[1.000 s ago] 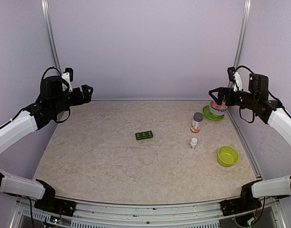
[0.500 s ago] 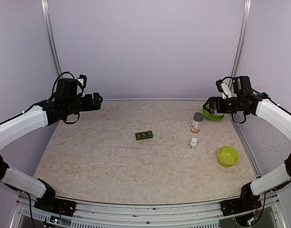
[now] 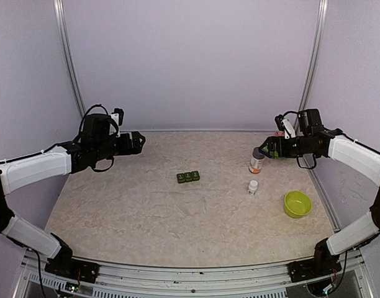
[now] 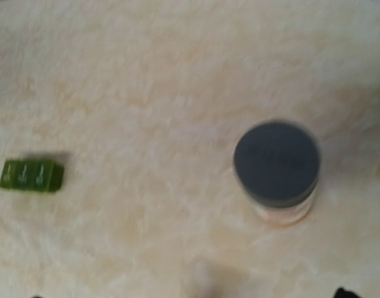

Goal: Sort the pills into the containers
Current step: Pick up the pill container from the center of the board, then open the lid of the pill container.

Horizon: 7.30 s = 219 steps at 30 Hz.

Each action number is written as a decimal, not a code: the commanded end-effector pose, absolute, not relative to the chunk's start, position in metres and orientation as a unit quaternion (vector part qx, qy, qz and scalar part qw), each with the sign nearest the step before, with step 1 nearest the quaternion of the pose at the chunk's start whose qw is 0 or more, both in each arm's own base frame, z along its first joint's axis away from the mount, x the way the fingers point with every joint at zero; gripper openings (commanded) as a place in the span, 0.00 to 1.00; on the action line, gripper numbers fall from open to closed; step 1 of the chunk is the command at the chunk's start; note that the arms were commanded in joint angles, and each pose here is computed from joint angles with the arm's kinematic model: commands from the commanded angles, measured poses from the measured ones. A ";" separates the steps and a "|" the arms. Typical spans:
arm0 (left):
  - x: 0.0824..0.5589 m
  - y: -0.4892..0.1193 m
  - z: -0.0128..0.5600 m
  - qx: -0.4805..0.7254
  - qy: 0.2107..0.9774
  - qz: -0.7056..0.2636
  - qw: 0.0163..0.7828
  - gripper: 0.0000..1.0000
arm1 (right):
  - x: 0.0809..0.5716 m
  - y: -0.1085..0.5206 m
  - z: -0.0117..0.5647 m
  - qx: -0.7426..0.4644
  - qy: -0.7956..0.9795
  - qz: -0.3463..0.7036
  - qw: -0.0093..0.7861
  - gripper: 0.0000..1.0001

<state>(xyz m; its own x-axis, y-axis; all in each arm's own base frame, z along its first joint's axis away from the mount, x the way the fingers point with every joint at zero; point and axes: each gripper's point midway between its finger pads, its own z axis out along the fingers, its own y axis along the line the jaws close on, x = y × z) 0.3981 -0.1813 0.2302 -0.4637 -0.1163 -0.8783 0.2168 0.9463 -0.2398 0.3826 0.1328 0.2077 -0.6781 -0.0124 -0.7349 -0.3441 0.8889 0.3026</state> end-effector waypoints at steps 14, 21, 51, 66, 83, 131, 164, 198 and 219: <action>0.379 -0.262 0.184 0.207 0.837 -0.172 0.476 0.99 | 0.362 0.228 0.181 -0.265 0.859 0.230 0.372 0.97; 0.381 -0.271 0.171 0.206 0.841 -0.187 0.464 0.99 | 0.374 0.276 0.178 -0.281 0.846 0.305 0.336 0.91; 0.364 -0.251 0.169 0.143 0.855 -0.214 0.451 0.99 | 0.398 0.393 0.092 -0.641 0.657 0.209 0.336 0.98; 0.357 -0.235 0.171 0.122 0.857 -0.223 0.447 0.99 | 0.407 0.416 0.049 -0.690 0.620 0.213 0.306 0.96; 0.357 -0.238 0.170 0.124 0.858 -0.232 0.441 0.99 | 0.412 0.423 0.024 -0.697 0.615 0.223 0.293 0.94; 0.327 -0.289 0.182 0.131 0.817 -0.396 0.398 0.99 | 0.366 0.404 0.139 -0.626 0.637 0.218 0.393 0.36; 0.218 -0.322 0.228 0.483 0.516 -0.385 0.594 0.99 | 0.222 0.375 0.202 -0.581 0.673 0.345 0.300 0.36; 0.192 -0.378 0.194 0.595 0.510 -0.398 0.477 0.87 | 0.174 0.388 0.186 -0.626 0.633 0.373 0.263 0.36; 0.190 -0.383 0.192 0.603 0.506 -0.405 0.464 0.60 | 0.174 0.388 0.181 -0.631 0.632 0.368 0.258 0.35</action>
